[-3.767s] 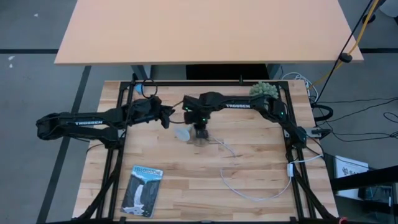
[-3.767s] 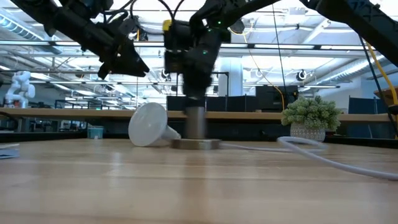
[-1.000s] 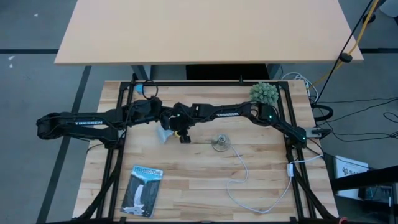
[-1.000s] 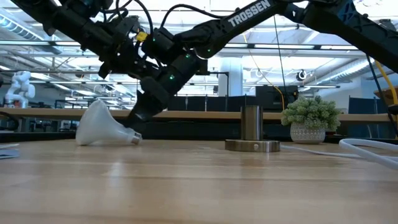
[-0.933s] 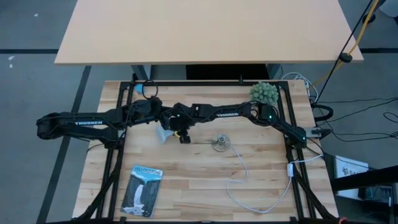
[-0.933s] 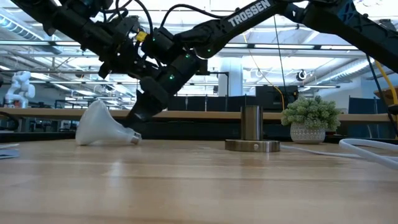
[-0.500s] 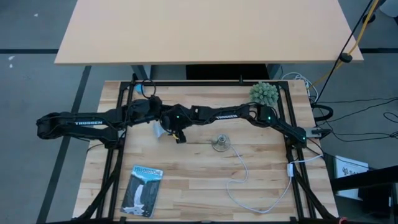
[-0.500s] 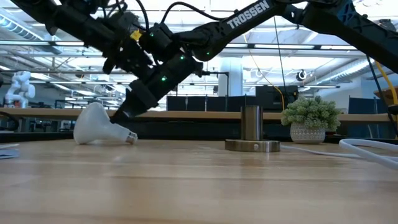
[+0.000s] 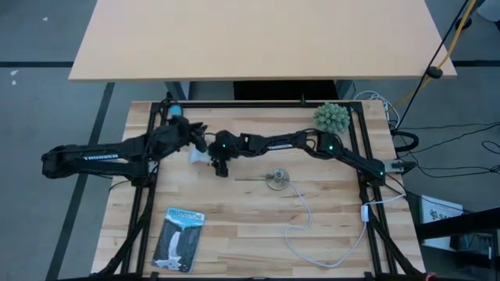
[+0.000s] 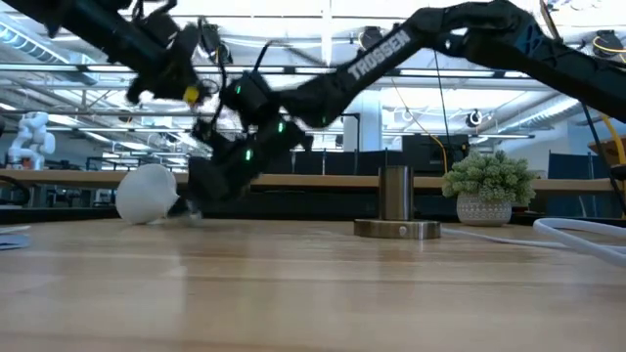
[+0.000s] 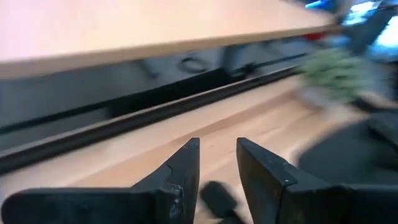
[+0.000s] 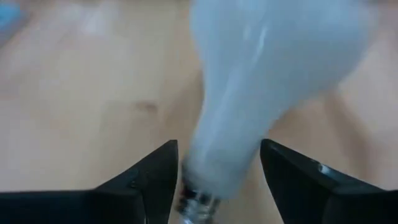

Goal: Screw lightbulb
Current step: Insert the lightbulb into the lamp

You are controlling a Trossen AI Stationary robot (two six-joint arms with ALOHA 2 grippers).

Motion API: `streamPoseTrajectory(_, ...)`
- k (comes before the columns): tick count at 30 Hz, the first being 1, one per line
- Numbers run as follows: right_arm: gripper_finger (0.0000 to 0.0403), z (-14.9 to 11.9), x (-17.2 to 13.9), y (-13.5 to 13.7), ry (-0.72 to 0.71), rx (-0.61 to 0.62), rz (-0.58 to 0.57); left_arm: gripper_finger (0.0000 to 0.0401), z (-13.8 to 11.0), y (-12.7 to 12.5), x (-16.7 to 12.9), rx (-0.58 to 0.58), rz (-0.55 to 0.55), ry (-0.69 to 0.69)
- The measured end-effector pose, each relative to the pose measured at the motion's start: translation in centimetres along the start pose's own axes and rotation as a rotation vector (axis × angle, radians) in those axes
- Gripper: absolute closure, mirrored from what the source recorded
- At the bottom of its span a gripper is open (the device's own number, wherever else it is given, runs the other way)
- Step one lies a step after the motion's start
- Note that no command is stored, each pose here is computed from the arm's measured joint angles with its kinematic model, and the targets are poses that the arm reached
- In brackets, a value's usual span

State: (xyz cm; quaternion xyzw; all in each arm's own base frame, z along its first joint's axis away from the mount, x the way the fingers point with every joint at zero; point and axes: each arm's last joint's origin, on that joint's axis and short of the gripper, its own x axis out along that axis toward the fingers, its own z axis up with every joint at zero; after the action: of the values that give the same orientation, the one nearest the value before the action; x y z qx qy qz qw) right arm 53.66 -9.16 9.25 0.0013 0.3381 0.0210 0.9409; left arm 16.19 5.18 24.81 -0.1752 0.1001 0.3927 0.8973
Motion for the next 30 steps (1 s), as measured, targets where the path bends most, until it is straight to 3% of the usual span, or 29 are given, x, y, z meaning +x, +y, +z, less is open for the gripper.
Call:
streamPoseTrajectory(7, 0.0186, -0.8, 0.8, -0.1, 0.005, 0.036, -0.021, 0.0290, -1.9, 1.7, -0.2, -0.069, 0.286, 0.082)
streamPoseTrajectory(16, 0.0186, 0.1, -0.1, -0.5, -0.016, 0.066, -0.033, 0.0294, -4.1, 3.6, 0.3, -0.146, 0.456, 0.316)
streamPoseTrajectory(25, 0.0187, 0.1, -0.1, -0.5, -0.014, 0.104, -0.027, 0.0311, -6.5, 3.8, 3.8, -0.251, 0.371, 0.680)
streamPoseTrajectory(30, 0.0186, -0.4, -0.1, -0.3, 0.033, 0.137, -0.001, 0.0312, -7.7, 3.1, 5.5, -0.239, 0.296, 0.730)
